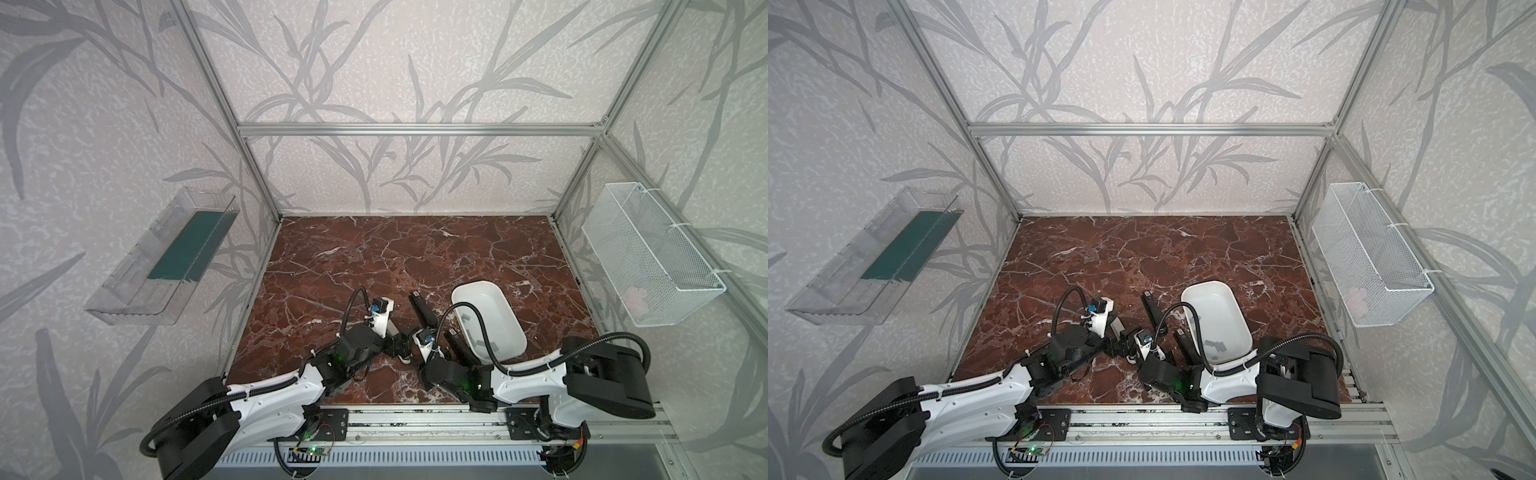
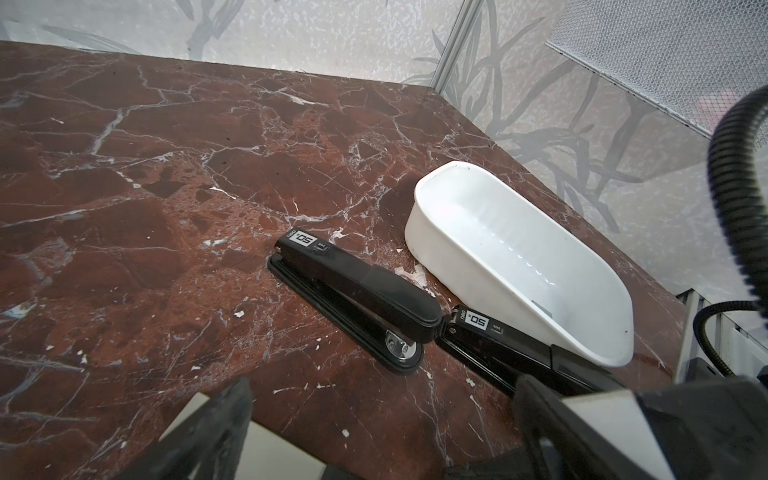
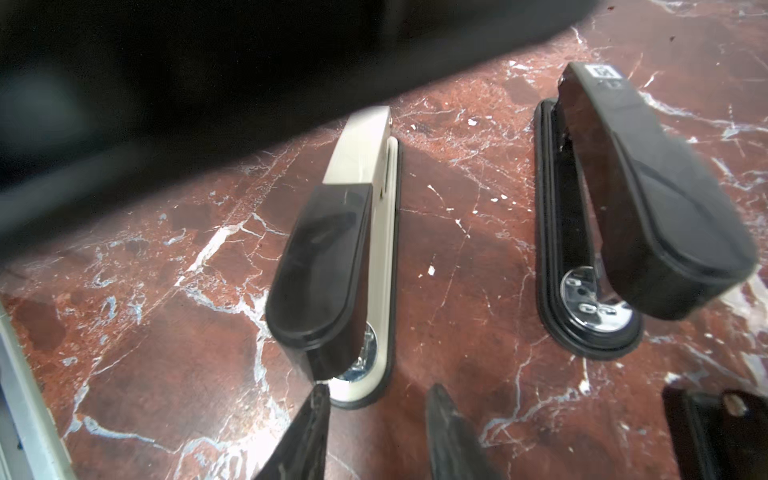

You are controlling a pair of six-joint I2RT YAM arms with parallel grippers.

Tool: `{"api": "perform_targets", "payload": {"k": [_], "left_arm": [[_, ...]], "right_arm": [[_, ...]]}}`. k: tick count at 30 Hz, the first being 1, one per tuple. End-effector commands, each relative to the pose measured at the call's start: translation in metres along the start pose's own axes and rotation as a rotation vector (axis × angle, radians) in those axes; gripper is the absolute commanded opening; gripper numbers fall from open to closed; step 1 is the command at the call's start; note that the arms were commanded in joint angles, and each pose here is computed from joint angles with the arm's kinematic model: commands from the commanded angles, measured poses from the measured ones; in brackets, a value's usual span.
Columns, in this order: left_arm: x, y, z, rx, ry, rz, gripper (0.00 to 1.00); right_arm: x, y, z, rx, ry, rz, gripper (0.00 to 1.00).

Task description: Load the staples into the stapler

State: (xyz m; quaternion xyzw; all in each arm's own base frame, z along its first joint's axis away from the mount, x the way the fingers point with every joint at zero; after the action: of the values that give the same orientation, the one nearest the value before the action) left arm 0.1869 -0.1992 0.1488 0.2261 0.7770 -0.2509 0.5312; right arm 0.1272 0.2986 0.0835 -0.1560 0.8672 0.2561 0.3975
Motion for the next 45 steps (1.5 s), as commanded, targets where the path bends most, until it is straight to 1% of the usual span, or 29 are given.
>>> {"api": "perform_targets", "payload": {"k": [1,6,9,13,16,20,24,27,30,34,38,41,43,45], "left_arm": [[-0.006,0.009,-0.001,-0.084,-0.008,-0.038,0.99],[-0.005,0.028,-0.004,-0.192,0.022,-0.123,0.99],[-0.001,0.043,-0.007,-0.242,0.043,-0.209,0.99],[0.005,0.057,-0.009,-0.241,0.052,-0.329,0.98],[0.007,0.057,-0.009,-0.237,0.053,-0.339,0.97],[0.012,0.058,-0.006,-0.234,0.064,-0.343,0.97],[0.017,0.057,-0.002,-0.223,0.065,-0.355,0.97],[0.017,0.06,-0.002,-0.252,0.076,-0.349,0.97],[0.019,0.063,0.0,-0.28,0.095,-0.345,0.97],[0.028,0.067,0.003,-0.315,0.121,-0.373,0.97],[0.04,0.073,0.003,-0.376,0.157,-0.476,0.96],[0.046,0.068,0.003,-0.343,0.164,-0.576,0.95],[0.05,0.065,0.003,-0.324,0.182,-0.628,0.93],[0.052,0.063,0.003,-0.319,0.203,-0.665,0.92]], "right_arm": [[-0.008,0.006,-0.001,0.0,0.004,0.003,0.4],[-0.017,0.005,-0.012,0.005,0.001,-0.016,0.4],[-0.024,0.004,-0.024,-0.009,-0.014,-0.005,0.43],[-0.035,0.006,-0.033,-0.06,-0.035,0.044,0.47],[-0.045,0.009,-0.034,-0.085,-0.015,0.084,0.47],[-0.052,0.021,-0.029,-0.106,0.017,0.082,0.47],[-0.047,0.024,-0.019,-0.073,0.069,0.059,0.46],[-0.037,0.023,-0.01,-0.049,0.107,0.04,0.45],[-0.031,0.019,-0.002,-0.01,0.124,0.04,0.43],[-0.032,0.021,0.001,-0.013,0.121,0.059,0.42],[-0.034,0.021,0.005,-0.027,0.124,0.092,0.38],[-0.033,0.029,0.004,-0.079,0.149,0.054,0.38],[-0.037,0.032,-0.002,-0.108,0.127,0.044,0.38],[-0.041,0.028,-0.005,-0.111,0.084,0.074,0.4]]}}
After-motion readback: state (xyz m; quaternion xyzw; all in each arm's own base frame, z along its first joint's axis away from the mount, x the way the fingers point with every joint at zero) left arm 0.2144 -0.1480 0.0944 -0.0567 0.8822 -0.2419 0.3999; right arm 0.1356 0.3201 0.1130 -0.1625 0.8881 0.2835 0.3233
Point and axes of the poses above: each gripper's point midway between its finger pads, its own z axis out along the fingers, its own y axis along the line the jaws close on, x = y × z, the point moved 6 cm from there along -z, back along the fingers, and after that the axes turned 12 degrees about z, right-handed, at the moved point
